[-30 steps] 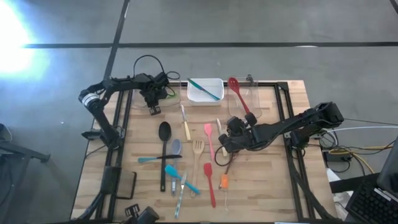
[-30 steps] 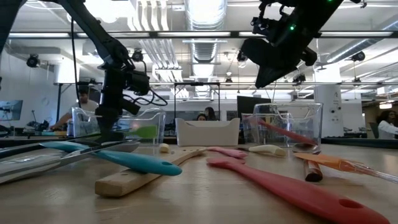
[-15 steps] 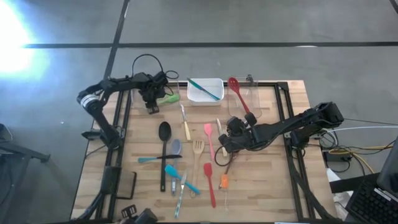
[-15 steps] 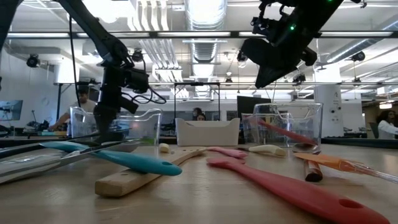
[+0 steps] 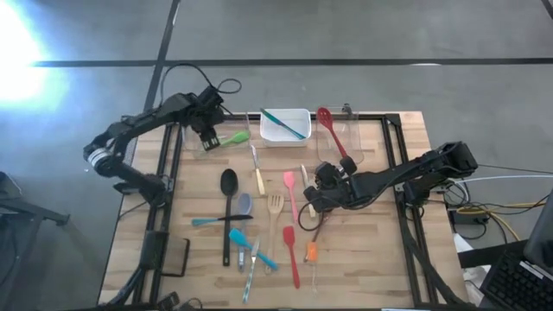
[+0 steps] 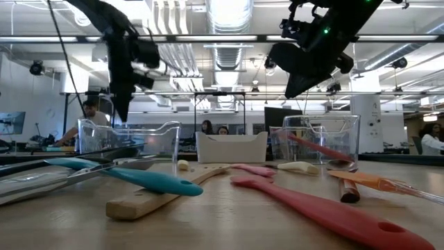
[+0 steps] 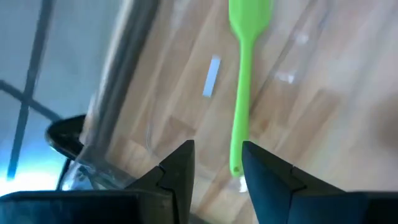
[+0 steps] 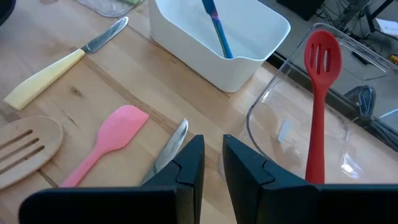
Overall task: Pick & Place Kitchen Items
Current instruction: Adjust the left transparent bin on the table
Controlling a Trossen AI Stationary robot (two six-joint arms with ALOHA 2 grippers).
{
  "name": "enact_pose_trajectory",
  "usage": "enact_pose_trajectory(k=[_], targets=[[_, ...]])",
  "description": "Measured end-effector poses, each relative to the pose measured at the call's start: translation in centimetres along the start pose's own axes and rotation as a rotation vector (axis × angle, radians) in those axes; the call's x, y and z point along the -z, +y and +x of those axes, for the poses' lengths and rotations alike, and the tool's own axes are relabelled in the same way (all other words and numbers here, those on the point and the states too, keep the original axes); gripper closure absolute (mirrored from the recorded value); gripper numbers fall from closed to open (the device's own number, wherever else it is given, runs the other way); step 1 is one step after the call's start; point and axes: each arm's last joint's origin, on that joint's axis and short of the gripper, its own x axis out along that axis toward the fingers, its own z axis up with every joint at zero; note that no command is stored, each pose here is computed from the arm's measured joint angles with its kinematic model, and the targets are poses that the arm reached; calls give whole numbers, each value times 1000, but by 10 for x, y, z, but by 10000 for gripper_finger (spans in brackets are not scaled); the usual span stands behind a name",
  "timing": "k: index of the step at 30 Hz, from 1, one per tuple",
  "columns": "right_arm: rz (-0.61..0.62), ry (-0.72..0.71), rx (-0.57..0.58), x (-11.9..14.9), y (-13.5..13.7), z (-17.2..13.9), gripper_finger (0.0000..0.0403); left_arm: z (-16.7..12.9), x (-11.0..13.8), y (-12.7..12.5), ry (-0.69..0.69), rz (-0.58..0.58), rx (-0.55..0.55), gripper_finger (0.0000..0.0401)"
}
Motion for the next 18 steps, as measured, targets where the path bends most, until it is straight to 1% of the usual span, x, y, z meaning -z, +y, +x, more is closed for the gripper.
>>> enact_pose_trajectory(k=[5,9,11,13,16,18], targets=[[0,0,0,0,0,0,349,-41,13,-8,-176,-86,73,266],[0,0,0,0,0,0,351,-66,31,-17,-222,-133,133,266],[0,0,0,0,0,0,349,-74,41,-23,-209,-144,149,266],[1,-1,0,0,0,0,349,-76,51,-30,-174,-141,168,266],[3,-1,-1,0,0,0,351,-69,65,-41,-70,-130,205,266],[4,-2,-1,0,0,0,351,-59,73,-48,8,-139,221,266]])
